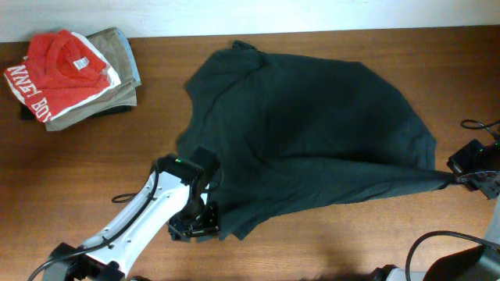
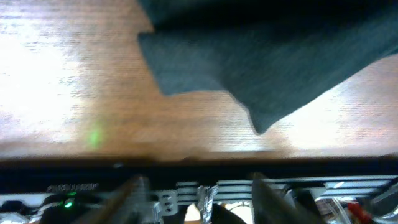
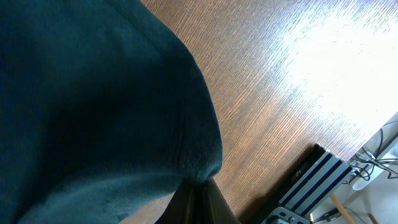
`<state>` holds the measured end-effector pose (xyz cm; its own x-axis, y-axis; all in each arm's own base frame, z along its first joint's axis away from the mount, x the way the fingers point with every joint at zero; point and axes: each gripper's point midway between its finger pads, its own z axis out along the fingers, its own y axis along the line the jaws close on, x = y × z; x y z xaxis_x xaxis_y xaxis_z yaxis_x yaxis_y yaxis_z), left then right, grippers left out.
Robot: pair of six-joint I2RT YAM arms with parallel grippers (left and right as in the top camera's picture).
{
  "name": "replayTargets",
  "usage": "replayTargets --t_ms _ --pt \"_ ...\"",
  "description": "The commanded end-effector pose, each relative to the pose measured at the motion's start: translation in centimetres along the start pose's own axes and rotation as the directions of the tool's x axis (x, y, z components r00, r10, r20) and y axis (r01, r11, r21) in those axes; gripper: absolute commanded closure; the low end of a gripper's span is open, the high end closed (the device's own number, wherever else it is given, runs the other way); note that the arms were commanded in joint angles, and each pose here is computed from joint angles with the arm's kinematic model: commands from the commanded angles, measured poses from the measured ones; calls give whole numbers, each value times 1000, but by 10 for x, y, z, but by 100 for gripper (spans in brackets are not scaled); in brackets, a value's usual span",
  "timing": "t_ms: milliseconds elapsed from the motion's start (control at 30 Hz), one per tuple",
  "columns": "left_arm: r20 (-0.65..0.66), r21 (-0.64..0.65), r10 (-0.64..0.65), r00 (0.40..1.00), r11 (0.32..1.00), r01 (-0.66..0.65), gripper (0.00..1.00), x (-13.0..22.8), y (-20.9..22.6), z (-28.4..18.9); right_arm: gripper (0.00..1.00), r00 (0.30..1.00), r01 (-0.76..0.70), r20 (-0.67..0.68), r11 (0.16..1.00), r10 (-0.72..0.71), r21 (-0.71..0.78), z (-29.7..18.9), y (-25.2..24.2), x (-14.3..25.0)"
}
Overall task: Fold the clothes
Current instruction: 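Lay the shirt flat on the table, releasing with both grippers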
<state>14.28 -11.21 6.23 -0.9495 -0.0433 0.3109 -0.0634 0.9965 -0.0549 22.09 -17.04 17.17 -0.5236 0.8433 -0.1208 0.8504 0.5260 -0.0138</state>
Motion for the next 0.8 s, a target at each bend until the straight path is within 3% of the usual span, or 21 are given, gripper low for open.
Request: replayTargets --t_ms 0,67,133,233,300,500,567,600,700,767 --pt "21 26 0 1000 1000 0 32 -3 -5 -1 91 1000 -9 10 1000 9 1 -2 -2 1" --pt "14 34 -1 1000 999 0 32 -1 -6 0 71 1000 -9 16 1000 9 -1 -2 -1 0" --pt "20 36 1 1000 999 -1 32 -3 -6 2 65 1000 -10 23 1000 10 -4 -1 0 -2" --pt "61 53 8 998 999 -11 31 -13 -9 10 32 999 -10 33 1000 11 -9 -1 1 -5" --pt "95 65 14 995 998 -20 26 -21 -11 14 0 999 -11 36 1000 11 -11 -1 2 -6" --pt "224 61 14 975 998 -29 8 -52 -13 11 1 1000 -10 23 1000 10 -24 0 4 -3" --pt "265 89 -13 964 996 -10 8 -65 -12 6 1 1000 -9 3 999 9 -41 4 7 1" --pt "287 108 -38 957 994 8 11 -74 -10 3 1 1000 -7 -11 999 7 -50 6 9 4" --pt "349 162 -114 930 985 60 36 -98 0 -7 2 999 6 -38 999 -8 -48 13 13 8" --pt "378 182 -137 916 981 72 37 -108 5 -12 1 998 24 -62 998 -27 -56 18 19 12"
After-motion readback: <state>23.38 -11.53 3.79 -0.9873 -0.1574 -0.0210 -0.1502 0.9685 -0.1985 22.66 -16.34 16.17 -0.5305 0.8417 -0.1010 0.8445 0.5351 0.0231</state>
